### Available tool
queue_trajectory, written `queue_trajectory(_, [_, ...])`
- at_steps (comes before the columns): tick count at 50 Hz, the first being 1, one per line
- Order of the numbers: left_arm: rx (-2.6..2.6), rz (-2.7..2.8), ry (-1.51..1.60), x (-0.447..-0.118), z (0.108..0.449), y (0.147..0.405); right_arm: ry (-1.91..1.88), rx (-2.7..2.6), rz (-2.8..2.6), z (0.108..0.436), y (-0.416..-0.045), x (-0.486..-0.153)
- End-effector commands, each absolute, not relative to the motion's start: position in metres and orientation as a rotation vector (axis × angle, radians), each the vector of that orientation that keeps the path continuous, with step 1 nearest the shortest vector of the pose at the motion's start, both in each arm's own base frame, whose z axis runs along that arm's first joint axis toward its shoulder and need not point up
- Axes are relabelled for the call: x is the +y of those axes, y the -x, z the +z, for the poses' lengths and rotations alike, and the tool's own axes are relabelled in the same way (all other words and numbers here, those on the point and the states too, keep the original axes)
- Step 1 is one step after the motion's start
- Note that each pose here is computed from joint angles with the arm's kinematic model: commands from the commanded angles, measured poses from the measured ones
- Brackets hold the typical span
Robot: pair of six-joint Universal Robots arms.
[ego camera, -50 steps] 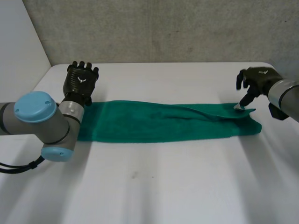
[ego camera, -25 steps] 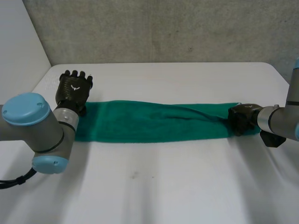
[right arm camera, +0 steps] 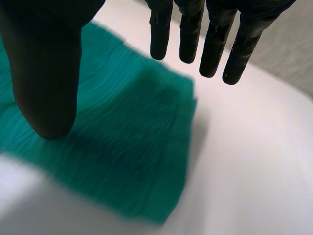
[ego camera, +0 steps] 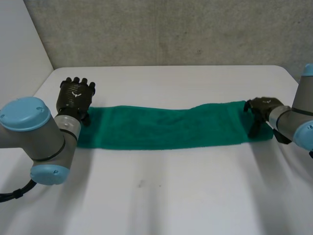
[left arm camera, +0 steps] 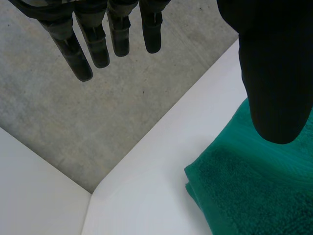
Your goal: Fold the towel.
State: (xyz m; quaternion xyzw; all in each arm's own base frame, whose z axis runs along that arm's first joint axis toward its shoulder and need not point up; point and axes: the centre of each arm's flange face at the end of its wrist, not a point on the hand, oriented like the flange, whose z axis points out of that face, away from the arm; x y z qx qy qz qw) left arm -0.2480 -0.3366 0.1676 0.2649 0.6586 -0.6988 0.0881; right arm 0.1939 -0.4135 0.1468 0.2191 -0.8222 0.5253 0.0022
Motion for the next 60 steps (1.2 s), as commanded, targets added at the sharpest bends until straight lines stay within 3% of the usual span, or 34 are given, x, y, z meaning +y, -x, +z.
queue_trajectory(1, [1.967, -2.071, -0.790, -0.335, 0.166, 0.246, -0.741, -2.670, 1.507, 0.140, -0.189, -0.384])
queue_trajectory(6, [1.969, -2.070, -0.792, -0.333, 0.166, 0.247, -0.790, -2.668, 1.508, 0.131, -0.187, -0.381])
queue_trajectory(15, [1.964, -2.077, -0.795, -0.328, 0.170, 0.247, -0.654, -2.514, 1.603, 0.126, -0.160, -0.404])
queue_trajectory(26, [1.962, -2.075, -0.779, -0.325, 0.175, 0.241, -0.699, -2.286, 1.372, 0.132, -0.095, -0.409])
queue_trajectory(31, [1.986, -2.049, -0.790, -0.320, 0.169, 0.240, -0.719, -2.164, 1.352, 0.155, -0.078, -0.413])
queue_trajectory(36, [1.973, -2.064, -0.785, -0.312, 0.178, 0.237, -0.716, -2.083, 1.448, 0.186, -0.085, -0.416])
queue_trajectory(45, [1.964, -2.084, -0.788, -0.301, 0.188, 0.237, -1.033, -1.896, 1.864, 0.224, -0.218, -0.384])
queue_trajectory(51, [1.990, -2.125, -0.730, -0.297, 0.199, 0.236, -1.428, -1.720, 2.149, 0.229, -0.322, -0.317])
queue_trajectory(54, [2.012, -2.136, -0.700, -0.295, 0.202, 0.235, -1.667, -1.636, 2.246, 0.218, -0.364, -0.277])
queue_trajectory(60, [2.051, -2.145, -0.678, -0.291, 0.205, 0.235, -2.022, -1.596, 2.255, 0.172, -0.405, -0.228])
